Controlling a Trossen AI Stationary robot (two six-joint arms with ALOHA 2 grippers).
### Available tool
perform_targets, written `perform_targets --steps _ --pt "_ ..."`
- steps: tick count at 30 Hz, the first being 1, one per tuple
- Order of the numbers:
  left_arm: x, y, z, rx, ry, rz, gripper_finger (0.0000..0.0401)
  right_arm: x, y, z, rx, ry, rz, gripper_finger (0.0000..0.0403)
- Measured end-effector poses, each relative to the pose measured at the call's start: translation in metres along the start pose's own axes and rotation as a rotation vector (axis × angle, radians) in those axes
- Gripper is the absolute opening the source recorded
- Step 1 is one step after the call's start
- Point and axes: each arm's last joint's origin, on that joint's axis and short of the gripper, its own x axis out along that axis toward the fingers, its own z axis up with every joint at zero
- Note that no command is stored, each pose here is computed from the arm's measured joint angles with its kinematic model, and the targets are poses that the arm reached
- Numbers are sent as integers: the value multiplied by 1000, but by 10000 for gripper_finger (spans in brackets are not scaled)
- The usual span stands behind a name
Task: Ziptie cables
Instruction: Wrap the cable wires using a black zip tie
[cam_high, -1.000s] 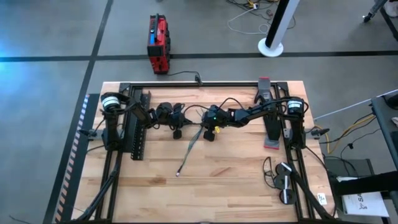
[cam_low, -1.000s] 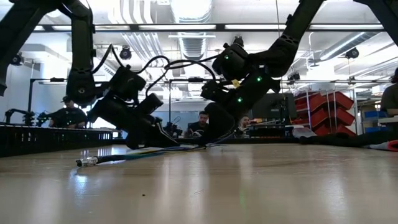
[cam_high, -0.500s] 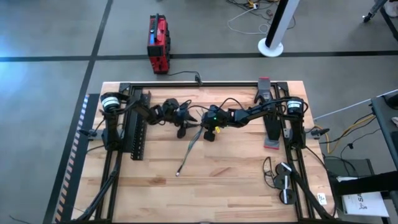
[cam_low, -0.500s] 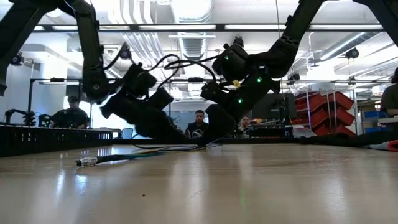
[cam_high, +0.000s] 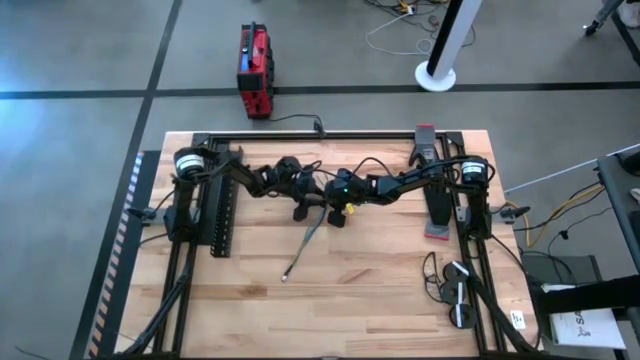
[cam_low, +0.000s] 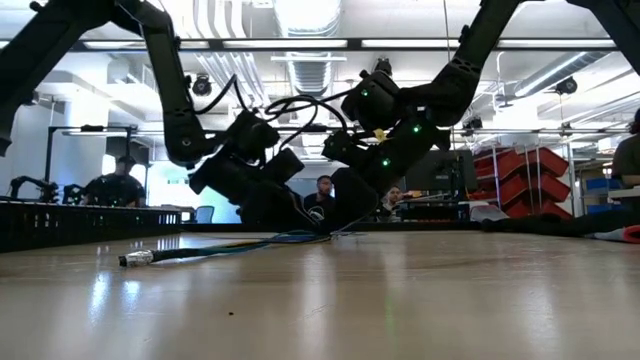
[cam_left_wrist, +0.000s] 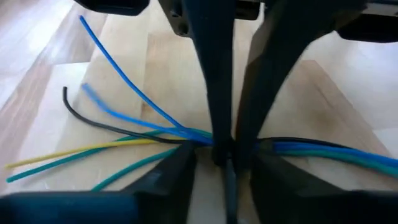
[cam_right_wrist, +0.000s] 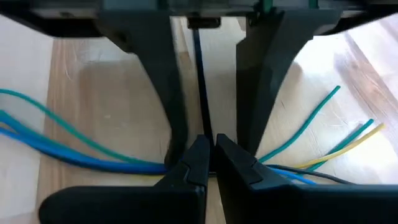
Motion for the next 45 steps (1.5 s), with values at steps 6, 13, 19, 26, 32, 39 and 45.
perform_targets --steps 6,13,19,26,32,39,45 --pt "1 3 -2 1 8 15 18 0 -1 0 4 1 -12 2" --pt "-1 2 -6 -14 27 12 19 0 -1 0 -9 -2 -9 2" --pt "-2 1 -5 -14 25 13 28 0 -1 0 -13 -2 -5 2" --pt "-7 1 -2 -24 52 13 82 0 0 0 -16 -2 4 2" --pt "-7 1 -3 -30 72 34 113 -2 0 2 -14 -4 5 2" --pt "-7 1 -3 -32 78 43 90 -9 0 6 -21 -5 4 2" --pt "-7 1 -3 -12 83 60 9 -9 0 4 -12 23 -6 2"
